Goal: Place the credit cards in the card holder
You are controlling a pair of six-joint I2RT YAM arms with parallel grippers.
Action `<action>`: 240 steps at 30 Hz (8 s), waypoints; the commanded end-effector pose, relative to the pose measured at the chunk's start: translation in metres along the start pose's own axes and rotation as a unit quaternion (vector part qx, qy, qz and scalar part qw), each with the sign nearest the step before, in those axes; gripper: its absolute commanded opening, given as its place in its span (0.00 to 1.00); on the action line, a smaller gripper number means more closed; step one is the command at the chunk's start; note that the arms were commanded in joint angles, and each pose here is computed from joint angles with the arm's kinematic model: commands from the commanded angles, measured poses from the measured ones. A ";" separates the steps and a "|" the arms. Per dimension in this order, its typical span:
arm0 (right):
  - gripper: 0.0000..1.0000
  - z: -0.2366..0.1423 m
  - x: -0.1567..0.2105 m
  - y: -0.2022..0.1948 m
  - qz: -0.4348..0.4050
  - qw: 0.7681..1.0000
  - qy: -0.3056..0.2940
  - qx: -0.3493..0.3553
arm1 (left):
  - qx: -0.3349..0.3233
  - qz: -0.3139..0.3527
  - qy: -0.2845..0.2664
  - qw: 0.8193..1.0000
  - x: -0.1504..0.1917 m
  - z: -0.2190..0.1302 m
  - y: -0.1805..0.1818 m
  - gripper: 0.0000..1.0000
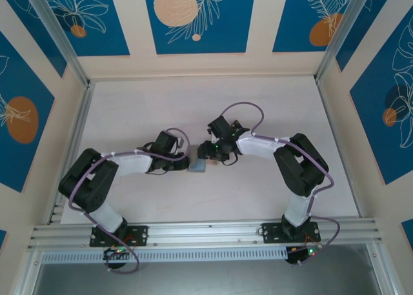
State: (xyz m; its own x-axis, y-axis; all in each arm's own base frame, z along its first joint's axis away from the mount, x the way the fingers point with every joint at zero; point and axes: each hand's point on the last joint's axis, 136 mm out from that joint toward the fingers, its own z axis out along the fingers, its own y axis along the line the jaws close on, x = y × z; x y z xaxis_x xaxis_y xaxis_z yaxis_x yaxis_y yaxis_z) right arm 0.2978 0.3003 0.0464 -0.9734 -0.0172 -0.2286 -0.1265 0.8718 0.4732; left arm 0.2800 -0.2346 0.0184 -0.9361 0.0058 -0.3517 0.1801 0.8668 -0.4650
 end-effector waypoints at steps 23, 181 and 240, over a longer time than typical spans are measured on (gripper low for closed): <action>0.58 0.007 0.007 -0.005 -0.031 0.995 0.017 0.091 | -0.080 -0.038 -0.016 0.996 0.044 -0.064 0.020 0.51; 0.14 0.013 0.015 0.013 -0.049 0.996 0.049 0.050 | -0.107 -0.021 -0.004 0.994 0.030 -0.055 0.010 0.00; 0.22 0.041 0.076 0.009 -0.096 0.970 0.214 0.063 | 0.001 -0.047 -0.006 0.999 0.021 -0.033 -0.026 0.00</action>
State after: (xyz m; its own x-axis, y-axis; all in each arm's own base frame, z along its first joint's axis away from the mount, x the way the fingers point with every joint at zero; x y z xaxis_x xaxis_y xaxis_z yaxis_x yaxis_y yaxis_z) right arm 0.2399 0.3552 0.0197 -0.9317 -0.3629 -0.0137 -0.3336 0.8403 0.4273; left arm 0.2322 -0.2207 0.0402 -0.9531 -0.0882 -0.2895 0.0490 0.8991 -0.4349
